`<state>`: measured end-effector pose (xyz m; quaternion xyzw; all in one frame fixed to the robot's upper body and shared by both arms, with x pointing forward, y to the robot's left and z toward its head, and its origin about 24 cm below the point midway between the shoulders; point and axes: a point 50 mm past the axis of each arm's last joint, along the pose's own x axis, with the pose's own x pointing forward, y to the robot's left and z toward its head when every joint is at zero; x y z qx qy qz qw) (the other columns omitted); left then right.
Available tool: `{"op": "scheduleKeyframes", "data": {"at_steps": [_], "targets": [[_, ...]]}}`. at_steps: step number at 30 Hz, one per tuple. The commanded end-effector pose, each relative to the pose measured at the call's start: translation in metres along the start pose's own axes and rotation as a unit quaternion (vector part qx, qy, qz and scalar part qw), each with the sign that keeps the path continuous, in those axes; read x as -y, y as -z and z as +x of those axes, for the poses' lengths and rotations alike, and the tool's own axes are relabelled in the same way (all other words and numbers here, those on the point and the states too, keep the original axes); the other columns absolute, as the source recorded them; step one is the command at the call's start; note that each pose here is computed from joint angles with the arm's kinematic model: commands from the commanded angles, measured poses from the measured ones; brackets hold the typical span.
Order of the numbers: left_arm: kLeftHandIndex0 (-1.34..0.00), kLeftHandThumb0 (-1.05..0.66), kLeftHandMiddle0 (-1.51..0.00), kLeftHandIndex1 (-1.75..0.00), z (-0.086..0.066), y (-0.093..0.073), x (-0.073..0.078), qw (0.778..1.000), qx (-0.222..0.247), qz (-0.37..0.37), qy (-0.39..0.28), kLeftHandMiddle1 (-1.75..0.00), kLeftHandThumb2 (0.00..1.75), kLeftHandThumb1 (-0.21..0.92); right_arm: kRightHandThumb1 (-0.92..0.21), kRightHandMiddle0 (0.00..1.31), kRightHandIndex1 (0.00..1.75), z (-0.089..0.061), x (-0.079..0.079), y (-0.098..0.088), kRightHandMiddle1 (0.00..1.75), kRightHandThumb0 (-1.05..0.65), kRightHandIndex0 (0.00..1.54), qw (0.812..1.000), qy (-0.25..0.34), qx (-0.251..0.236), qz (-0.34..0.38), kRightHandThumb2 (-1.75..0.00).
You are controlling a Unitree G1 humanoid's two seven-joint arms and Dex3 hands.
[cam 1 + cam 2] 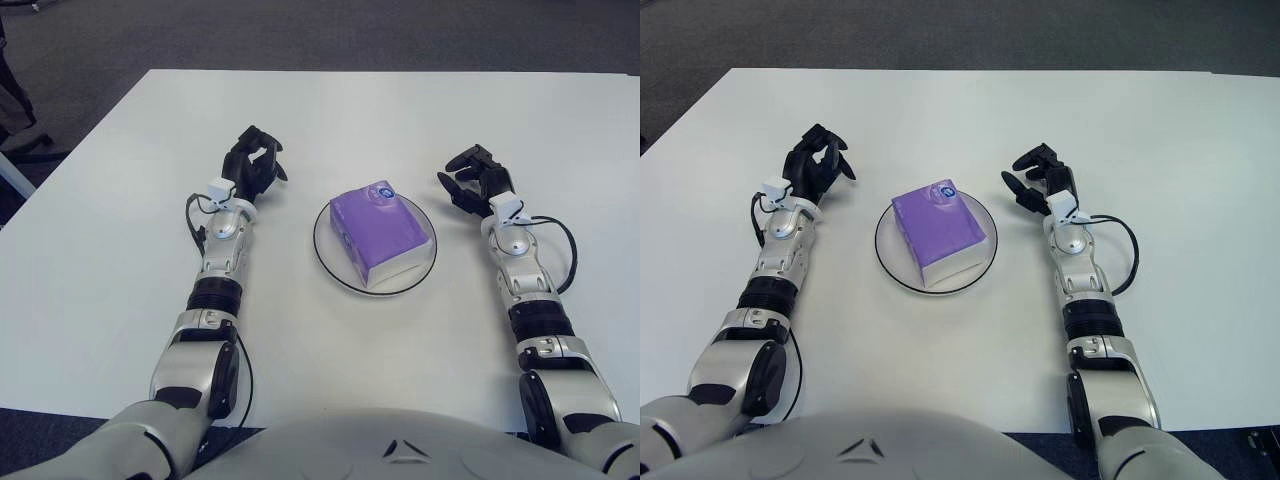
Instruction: Put the tissue paper into the plate.
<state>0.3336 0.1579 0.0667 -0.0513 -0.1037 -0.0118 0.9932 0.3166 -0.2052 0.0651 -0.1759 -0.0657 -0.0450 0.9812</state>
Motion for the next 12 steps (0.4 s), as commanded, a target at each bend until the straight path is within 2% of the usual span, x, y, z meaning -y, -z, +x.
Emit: {"op": "scheduleKeyframes", "data": {"at_steps": [1, 12], "targets": [[-0.64, -0.26, -0.90, -1.75, -0.0604, 0.0690, 0.0109, 0.989, -0.142, -0.037, -0.028, -1.75, 0.39, 0.92, -0.87, 0.44, 1.61, -0.0316, -0.0190, 0.0414, 1.52, -0.37, 0.71, 0.996, -0.020, -0.087, 0.016, -0.38], [-0.64, -0.26, -0.89, -1.75, -0.0610, 0.0696, 0.0112, 0.988, -0.144, -0.038, -0.027, -1.75, 0.38, 0.92, -0.87, 0.44, 1.61, -0.0316, -0.0190, 0.0414, 1.52, -0.37, 0.71, 0.996, -0.020, -0.087, 0.016, -0.38]]}}
